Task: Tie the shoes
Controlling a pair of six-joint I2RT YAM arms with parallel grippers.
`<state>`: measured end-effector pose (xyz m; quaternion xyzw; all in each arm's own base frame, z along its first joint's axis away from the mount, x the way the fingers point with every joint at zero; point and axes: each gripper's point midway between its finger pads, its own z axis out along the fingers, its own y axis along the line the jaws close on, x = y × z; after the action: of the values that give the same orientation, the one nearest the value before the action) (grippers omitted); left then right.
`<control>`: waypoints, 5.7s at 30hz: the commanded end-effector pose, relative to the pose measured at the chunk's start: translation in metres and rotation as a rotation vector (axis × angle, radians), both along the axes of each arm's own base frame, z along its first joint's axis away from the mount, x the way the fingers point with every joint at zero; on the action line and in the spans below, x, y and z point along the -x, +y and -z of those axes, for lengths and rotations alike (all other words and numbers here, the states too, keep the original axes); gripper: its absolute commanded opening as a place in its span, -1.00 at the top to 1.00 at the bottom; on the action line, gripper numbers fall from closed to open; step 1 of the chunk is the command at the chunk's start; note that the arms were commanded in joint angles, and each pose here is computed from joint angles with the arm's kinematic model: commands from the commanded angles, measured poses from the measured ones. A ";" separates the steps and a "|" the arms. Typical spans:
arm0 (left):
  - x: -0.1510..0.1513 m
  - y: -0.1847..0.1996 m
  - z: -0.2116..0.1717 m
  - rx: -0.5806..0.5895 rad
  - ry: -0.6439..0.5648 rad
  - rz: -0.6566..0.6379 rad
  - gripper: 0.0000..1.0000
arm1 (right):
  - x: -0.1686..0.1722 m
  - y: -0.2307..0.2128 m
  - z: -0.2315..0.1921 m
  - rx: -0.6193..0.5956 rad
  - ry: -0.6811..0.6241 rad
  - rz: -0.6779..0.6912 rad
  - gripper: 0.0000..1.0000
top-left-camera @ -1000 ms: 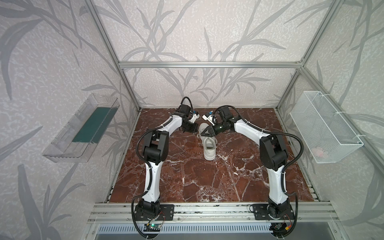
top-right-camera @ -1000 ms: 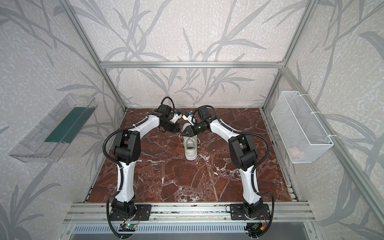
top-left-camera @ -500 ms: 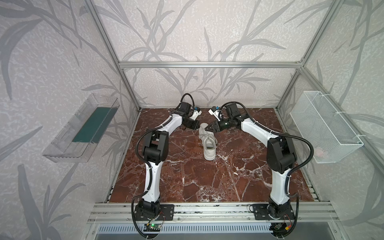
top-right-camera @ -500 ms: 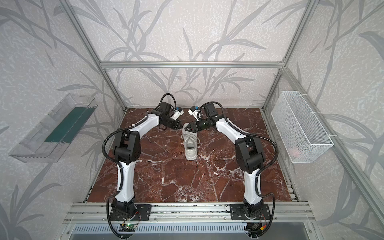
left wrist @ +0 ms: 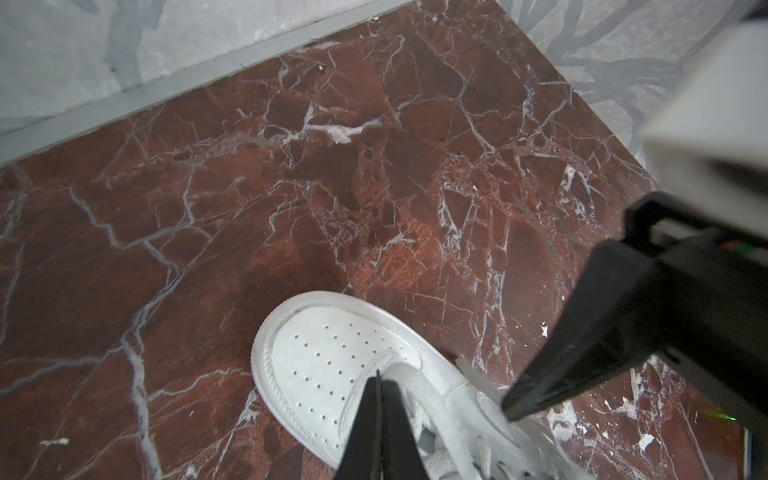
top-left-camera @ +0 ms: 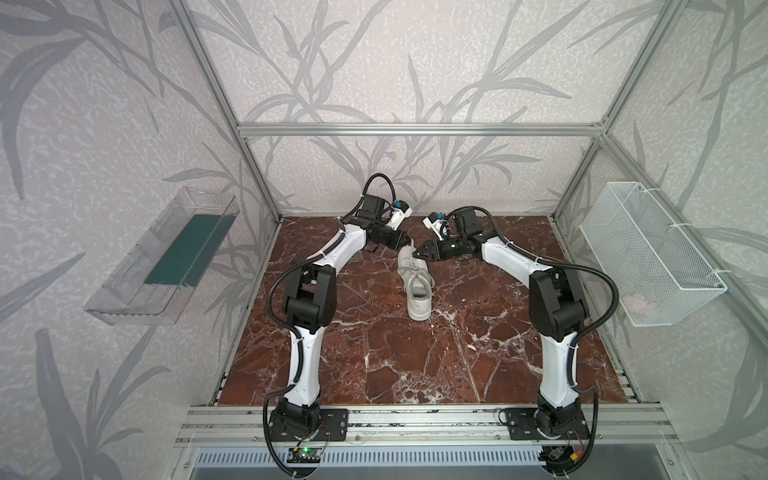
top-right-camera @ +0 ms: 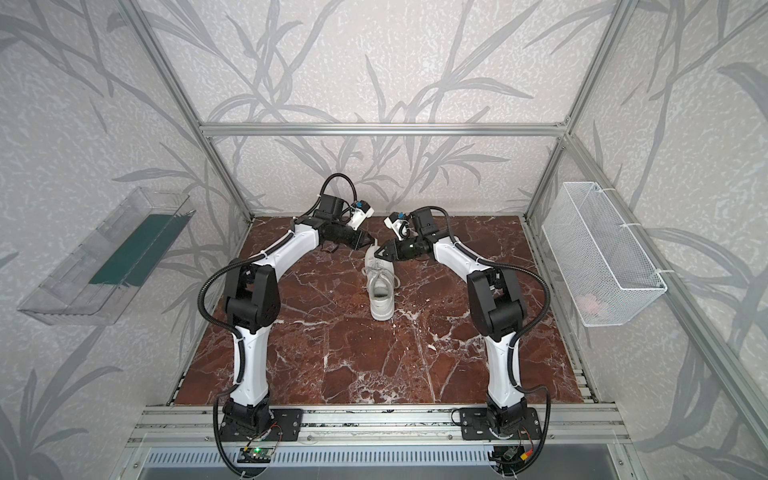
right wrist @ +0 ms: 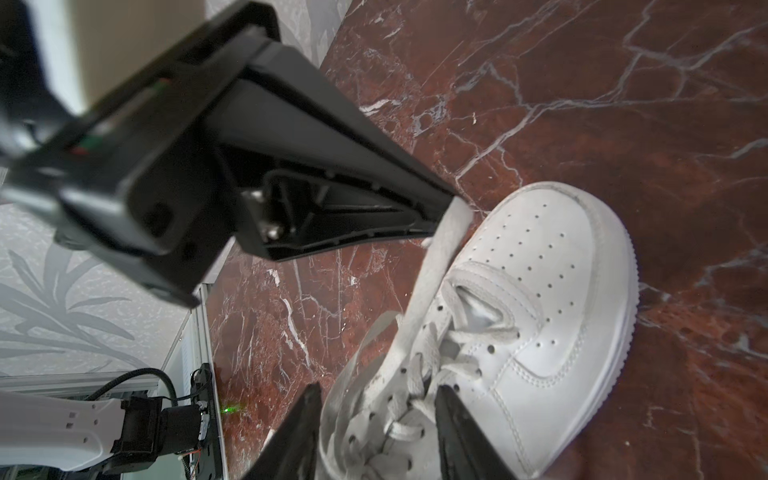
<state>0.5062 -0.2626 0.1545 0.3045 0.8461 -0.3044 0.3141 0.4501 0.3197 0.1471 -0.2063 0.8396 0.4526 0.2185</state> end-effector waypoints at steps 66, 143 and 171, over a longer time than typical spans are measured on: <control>0.083 0.033 0.064 -0.199 0.054 0.349 -0.09 | -0.006 0.006 -0.028 -0.163 -0.019 -0.028 1.00; 0.106 0.085 0.038 -0.527 -0.005 0.206 1.00 | 0.006 -0.124 0.005 -0.005 0.000 0.310 1.00; 0.124 0.059 0.038 -0.487 0.014 0.233 1.00 | 0.014 -0.108 0.017 -0.060 0.085 0.235 0.59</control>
<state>0.3888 -0.1988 0.1045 0.4631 0.8593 -0.1163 0.1833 0.4352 0.2039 0.1230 -0.0692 0.8647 0.4345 0.2424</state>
